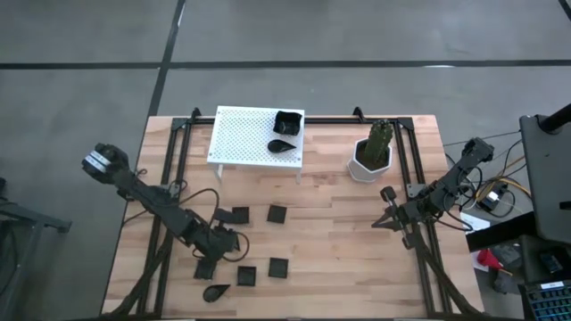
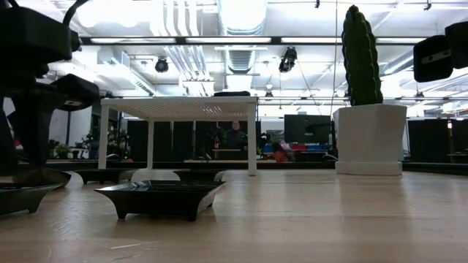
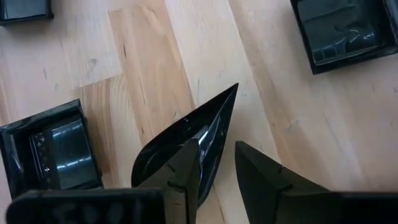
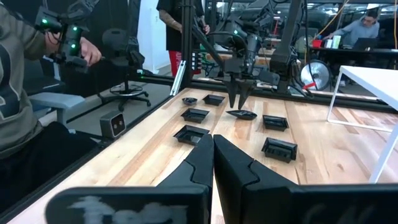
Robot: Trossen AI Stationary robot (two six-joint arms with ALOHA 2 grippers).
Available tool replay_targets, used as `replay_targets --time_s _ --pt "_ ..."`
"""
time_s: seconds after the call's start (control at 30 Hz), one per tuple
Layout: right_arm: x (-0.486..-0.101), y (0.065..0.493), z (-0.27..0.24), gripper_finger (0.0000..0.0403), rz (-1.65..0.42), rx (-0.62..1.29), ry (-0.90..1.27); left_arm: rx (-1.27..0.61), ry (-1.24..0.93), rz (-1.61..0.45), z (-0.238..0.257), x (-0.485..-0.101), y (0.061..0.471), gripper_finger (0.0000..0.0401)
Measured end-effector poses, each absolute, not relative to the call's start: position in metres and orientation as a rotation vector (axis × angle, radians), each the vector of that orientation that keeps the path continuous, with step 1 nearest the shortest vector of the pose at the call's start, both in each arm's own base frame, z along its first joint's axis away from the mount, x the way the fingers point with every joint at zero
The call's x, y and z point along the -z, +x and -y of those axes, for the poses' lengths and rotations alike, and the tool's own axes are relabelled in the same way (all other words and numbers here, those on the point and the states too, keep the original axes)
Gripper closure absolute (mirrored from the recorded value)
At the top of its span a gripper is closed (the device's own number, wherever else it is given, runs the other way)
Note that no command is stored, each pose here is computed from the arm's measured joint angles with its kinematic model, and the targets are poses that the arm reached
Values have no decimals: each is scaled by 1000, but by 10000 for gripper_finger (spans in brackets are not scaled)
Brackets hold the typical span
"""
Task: Pick & Place Mini shaped plates
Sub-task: Stack the drop-shaped plate on top of the other drop-shaped plates on the shelf
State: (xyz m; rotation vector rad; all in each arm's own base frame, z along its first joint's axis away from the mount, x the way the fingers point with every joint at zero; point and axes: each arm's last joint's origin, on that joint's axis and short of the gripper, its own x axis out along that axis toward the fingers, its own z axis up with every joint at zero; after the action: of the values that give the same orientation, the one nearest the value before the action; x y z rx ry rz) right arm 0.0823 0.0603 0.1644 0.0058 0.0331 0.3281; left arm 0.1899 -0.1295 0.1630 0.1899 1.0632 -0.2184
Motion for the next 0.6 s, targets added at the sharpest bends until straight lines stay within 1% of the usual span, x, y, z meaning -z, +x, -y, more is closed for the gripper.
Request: replay_targets --time_s 0.6 --pt "-164 82 -60 394 -33 -328 5 206 216 -1127 133 -148 192 318"
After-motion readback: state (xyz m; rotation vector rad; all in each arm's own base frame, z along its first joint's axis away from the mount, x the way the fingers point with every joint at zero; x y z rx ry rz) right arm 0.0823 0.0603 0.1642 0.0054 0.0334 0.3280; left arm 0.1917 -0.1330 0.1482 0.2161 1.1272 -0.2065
